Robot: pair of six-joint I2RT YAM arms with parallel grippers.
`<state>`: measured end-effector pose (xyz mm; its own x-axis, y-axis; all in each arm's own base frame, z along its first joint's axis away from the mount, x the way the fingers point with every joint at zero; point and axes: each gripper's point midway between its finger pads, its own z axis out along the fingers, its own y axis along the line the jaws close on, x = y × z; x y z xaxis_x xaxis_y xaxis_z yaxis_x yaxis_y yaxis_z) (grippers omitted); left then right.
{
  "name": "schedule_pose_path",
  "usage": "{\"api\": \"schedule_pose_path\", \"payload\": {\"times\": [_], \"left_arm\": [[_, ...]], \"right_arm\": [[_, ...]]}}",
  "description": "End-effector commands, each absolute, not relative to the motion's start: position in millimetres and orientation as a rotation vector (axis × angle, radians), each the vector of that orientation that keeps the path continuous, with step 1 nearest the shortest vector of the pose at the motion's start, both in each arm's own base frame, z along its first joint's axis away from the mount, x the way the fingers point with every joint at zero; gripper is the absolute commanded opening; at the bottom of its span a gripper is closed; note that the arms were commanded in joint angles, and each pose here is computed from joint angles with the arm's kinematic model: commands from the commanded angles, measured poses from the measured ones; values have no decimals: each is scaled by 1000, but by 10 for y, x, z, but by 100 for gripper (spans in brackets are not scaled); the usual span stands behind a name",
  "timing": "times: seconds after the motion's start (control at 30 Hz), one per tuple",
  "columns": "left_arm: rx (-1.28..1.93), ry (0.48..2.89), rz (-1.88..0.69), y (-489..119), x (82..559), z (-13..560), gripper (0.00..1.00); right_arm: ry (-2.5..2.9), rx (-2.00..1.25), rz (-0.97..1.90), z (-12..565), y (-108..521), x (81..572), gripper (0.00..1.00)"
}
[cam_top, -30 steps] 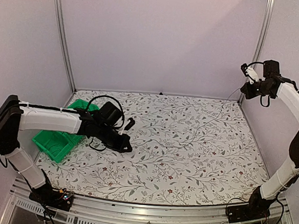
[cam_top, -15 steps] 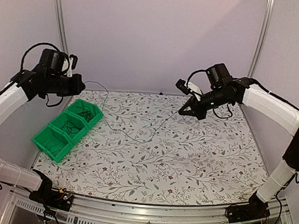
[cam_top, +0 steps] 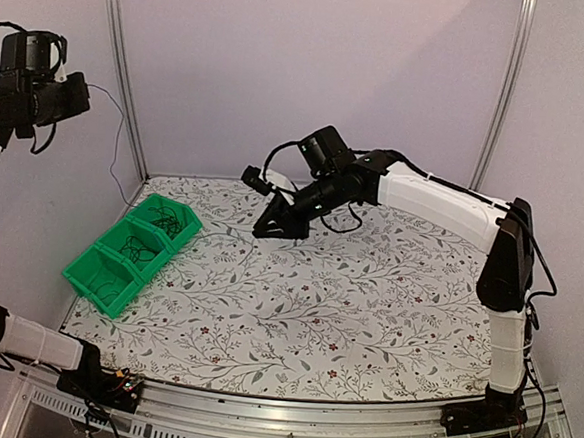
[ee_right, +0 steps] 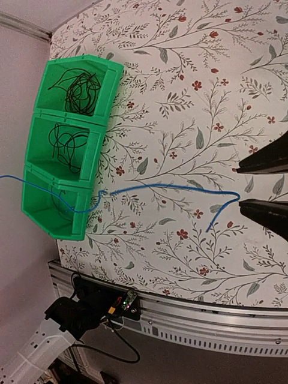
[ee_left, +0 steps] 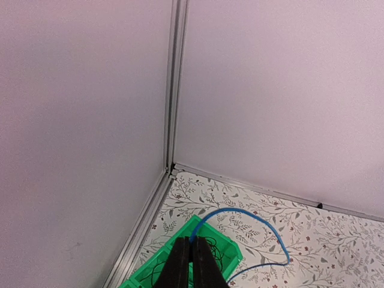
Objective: Untangle the cables
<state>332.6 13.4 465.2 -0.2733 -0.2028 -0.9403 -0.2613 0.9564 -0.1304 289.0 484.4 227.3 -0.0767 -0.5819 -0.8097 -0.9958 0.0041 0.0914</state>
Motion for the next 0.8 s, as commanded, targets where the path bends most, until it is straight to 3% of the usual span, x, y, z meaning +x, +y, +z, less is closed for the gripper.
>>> {"api": "schedule_pose_path", "payload": {"times": [0.0,0.07,0.13,0.4,0.63,0.77], "left_arm": [[-419,1788,240,563,3300,4909,0],[-429,1736,296,649,3293,5111,0],[-438,1687,337,712,3280,5305,0],[-436,1647,373,759,3324,5455,0],[-458,1558,457,879,3101,5744,0],[-372,1477,351,715,3007,6062,0]], "right_arm": [[1651,-1662,996,2297,5152,2721,35],[1682,-1667,1005,2194,5166,2700,45],[1727,-1683,991,2067,5093,2672,47],[1872,-1737,915,1671,4620,2506,49],[1854,-1739,810,1756,4367,2467,49],[1839,-1732,787,1804,4367,2511,49]]}}
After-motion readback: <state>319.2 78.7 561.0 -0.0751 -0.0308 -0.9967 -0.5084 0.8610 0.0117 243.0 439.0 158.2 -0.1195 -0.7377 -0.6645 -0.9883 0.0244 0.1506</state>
